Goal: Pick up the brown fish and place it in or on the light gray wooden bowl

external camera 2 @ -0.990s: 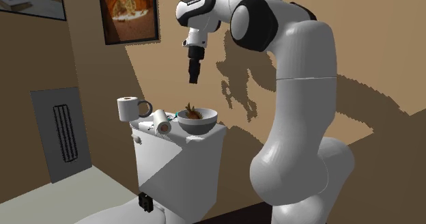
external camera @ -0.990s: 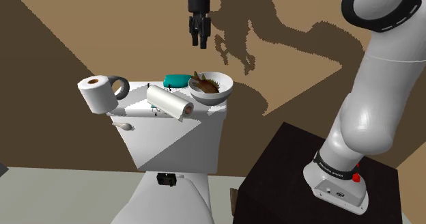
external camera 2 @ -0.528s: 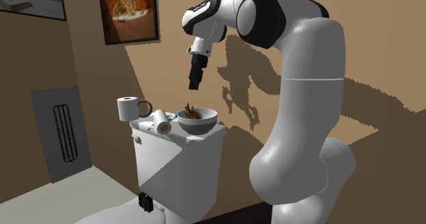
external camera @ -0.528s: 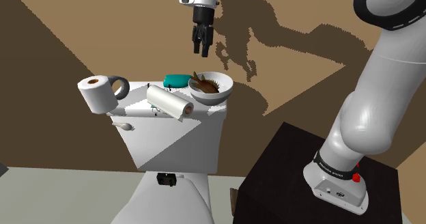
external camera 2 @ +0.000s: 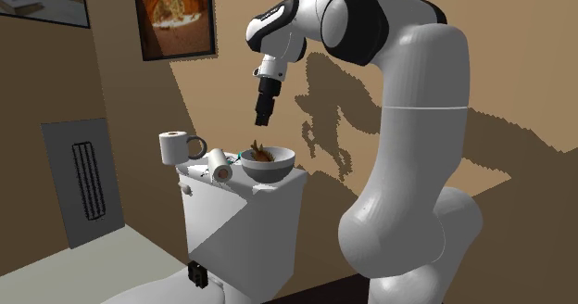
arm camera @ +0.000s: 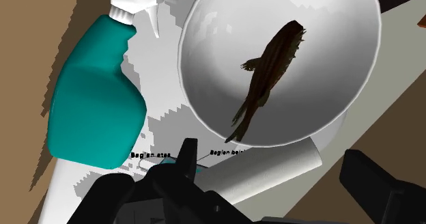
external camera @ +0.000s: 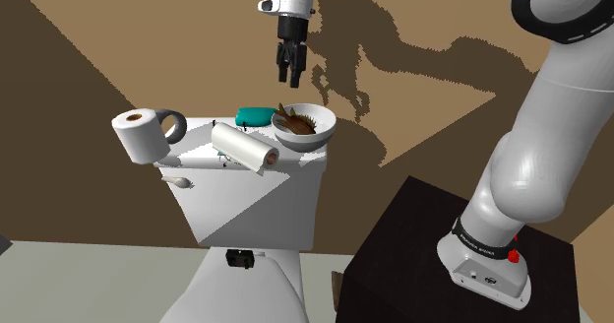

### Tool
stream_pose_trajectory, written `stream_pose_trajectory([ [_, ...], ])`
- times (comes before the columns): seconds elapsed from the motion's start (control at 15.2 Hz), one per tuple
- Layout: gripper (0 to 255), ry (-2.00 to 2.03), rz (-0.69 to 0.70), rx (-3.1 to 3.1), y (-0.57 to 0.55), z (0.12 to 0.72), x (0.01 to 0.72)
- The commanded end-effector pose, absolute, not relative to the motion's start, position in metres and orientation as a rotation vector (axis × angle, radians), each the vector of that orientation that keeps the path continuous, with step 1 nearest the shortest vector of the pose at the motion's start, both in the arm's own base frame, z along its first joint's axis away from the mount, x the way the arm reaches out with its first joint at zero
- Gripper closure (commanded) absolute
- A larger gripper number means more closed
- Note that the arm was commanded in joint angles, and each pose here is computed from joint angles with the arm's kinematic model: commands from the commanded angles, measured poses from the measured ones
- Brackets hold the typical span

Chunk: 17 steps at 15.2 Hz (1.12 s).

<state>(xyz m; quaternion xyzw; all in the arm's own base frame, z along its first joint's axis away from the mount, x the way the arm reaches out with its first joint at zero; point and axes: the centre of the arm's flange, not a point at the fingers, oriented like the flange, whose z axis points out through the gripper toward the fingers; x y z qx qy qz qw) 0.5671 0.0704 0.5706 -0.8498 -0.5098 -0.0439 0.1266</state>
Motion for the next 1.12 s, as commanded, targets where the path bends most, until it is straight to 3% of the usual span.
stream_pose_trajectory([
  [0.0,0,-1.484,-0.128,-2.474,0.070,0.571,0.567],
  [0.07,255,-1.484,-0.128,-2.474,0.070,0.571,0.567],
  [0.66,255,-1.484,-0.128,-2.474,0.070,0.571,0.567],
  [0.73,0,-1.484,-0.128,-2.474,0.070,0.571,0.567],
  [1.06,0,-1.046,-0.068,-2.690,0.067,0.512,0.537],
])
